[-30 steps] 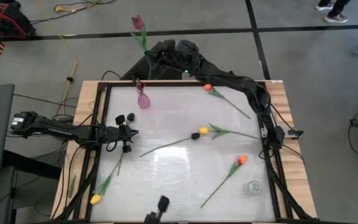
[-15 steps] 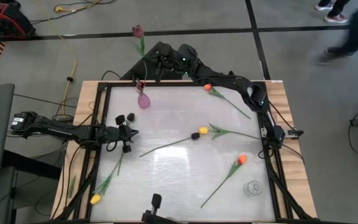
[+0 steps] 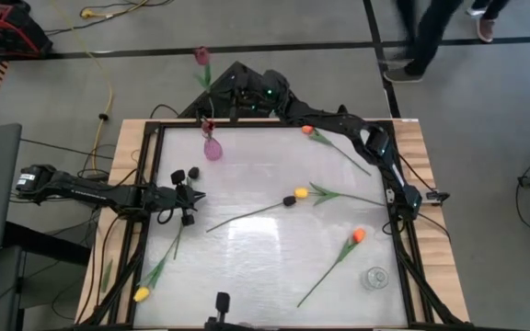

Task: Sort flowers into vase by color
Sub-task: Put the red flower into the purple vase

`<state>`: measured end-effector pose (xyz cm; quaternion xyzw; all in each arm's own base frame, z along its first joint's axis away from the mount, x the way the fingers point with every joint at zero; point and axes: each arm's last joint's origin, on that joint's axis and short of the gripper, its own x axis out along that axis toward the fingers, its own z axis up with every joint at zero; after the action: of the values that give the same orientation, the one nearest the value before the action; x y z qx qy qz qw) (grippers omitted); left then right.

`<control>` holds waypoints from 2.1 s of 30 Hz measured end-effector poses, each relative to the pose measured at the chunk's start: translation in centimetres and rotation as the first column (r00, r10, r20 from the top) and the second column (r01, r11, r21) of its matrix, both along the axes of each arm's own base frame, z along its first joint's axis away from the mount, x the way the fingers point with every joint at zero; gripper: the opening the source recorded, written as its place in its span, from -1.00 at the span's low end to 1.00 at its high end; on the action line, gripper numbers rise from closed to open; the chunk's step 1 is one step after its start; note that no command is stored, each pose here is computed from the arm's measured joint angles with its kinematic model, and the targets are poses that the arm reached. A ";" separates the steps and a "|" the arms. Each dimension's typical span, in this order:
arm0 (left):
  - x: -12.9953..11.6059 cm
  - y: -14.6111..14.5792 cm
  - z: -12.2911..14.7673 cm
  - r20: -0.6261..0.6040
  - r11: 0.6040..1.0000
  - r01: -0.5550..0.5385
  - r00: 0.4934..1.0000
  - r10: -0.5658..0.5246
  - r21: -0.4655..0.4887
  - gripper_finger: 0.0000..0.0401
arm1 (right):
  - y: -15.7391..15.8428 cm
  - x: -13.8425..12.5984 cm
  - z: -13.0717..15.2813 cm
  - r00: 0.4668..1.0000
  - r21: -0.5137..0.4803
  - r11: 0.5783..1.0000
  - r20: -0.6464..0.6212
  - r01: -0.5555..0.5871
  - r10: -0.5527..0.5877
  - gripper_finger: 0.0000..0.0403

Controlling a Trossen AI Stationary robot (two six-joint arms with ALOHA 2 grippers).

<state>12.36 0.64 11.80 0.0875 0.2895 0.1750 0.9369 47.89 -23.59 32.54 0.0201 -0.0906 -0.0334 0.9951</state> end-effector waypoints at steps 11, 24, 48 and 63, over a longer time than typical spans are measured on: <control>0.0 0.0 0.0 0.001 1.000 0.000 1.000 0.000 0.000 -0.95 | 1.8 1.8 -1.6 1.000 -0.033 0.999 0.016 0.000 0.000 -0.92; 0.0 0.0 0.0 0.000 1.000 0.000 1.000 0.000 0.000 -0.95 | 1.2 1.9 -2.8 1.000 -0.027 1.000 -0.017 0.012 -0.013 -0.92; 0.0 0.0 0.0 0.000 1.000 0.000 1.000 0.000 0.000 -0.95 | 2.5 2.7 -4.4 0.982 -0.006 1.000 -0.186 0.011 -0.012 -0.73; 0.0 0.0 0.0 0.000 1.000 0.000 1.000 0.000 0.000 -0.95 | 1.6 2.1 -2.6 0.946 0.032 0.999 -0.324 0.021 -0.009 -0.09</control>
<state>12.36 0.64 11.80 0.0875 0.2894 0.1750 0.9370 50.00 -21.95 29.98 0.0312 0.0746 -0.0454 0.9957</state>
